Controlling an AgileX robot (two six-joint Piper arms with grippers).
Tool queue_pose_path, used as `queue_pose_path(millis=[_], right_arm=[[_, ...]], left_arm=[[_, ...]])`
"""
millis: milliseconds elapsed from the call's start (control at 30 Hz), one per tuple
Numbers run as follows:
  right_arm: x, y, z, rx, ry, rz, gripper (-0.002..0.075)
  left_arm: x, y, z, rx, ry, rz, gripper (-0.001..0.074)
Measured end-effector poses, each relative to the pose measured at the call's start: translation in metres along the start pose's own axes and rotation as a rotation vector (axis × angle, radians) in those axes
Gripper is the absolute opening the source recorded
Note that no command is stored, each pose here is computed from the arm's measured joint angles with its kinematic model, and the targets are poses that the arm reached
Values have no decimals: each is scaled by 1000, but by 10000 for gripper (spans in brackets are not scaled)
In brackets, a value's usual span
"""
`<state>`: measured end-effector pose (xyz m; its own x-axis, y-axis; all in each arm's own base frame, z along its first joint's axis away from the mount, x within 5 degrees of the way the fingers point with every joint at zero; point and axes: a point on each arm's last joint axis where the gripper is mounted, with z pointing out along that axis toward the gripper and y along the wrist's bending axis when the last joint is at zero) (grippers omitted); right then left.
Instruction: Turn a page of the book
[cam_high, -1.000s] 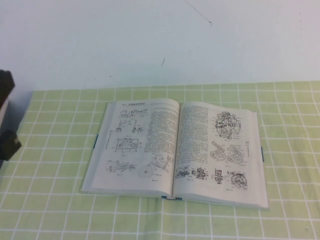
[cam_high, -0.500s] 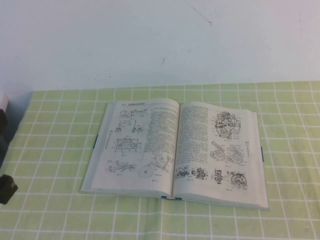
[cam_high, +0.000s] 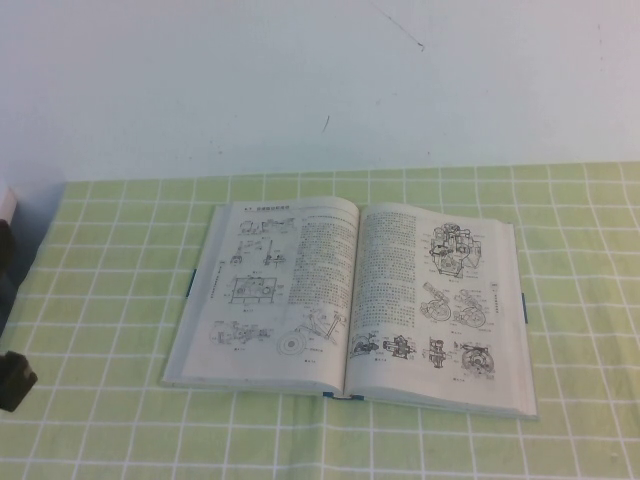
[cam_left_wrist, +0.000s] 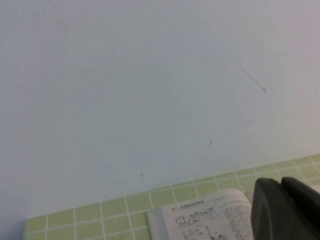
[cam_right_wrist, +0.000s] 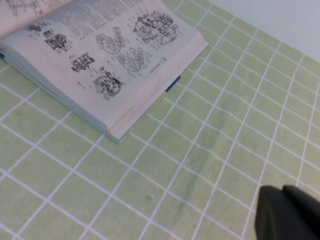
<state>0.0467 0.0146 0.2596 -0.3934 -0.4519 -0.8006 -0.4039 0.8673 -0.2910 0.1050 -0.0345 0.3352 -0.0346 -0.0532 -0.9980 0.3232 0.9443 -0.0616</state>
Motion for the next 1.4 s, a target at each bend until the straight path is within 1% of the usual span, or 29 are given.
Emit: queue_pose_path(millis=[267,433,533,567,667,733,800,867,1000,1100,1200,1267,1400], right_arm=[[0,0,0,0,0,0,-2],[0,0,0,0,0,0,-2],[0,0,0,-1,-1,1,-2],[0,0,0,-1,-1,1,-2],[0,0,0,-1,-1,1,-2],[0,0,0,-2,-1,2,-2],[0,0,0,-2,-1,2,-2],[0,0,0,-2,-1,2,-2],[0,0,0,-2,-1,2,-2],[0,0,0,-3,0,2,-2],[0,0,0,-3,0,2,-2],[0,0,0,-3,0,2,-2],[0,0,0,-3,0,2,-2]], left_arm=[[7,-5,0,50,76,0,-4],[3,-2,0,22,32,9,-4],[1,1,-8,-15,-28,112,-4],[2,2,-13,-35,-50,185,-4],[5,5,-28,-93,-91,321,-4],[18,7,-37,-129,-84,367,-4],[32,8,-44,-151,-71,381,-4],[46,8,-49,-166,-64,378,-4],[85,10,-57,-203,-45,382,-4],[113,13,-56,-220,-9,375,-4],[133,16,-53,-224,38,364,-4],[140,17,-52,-226,55,358,-4],[141,18,-53,-232,65,352,-4]])
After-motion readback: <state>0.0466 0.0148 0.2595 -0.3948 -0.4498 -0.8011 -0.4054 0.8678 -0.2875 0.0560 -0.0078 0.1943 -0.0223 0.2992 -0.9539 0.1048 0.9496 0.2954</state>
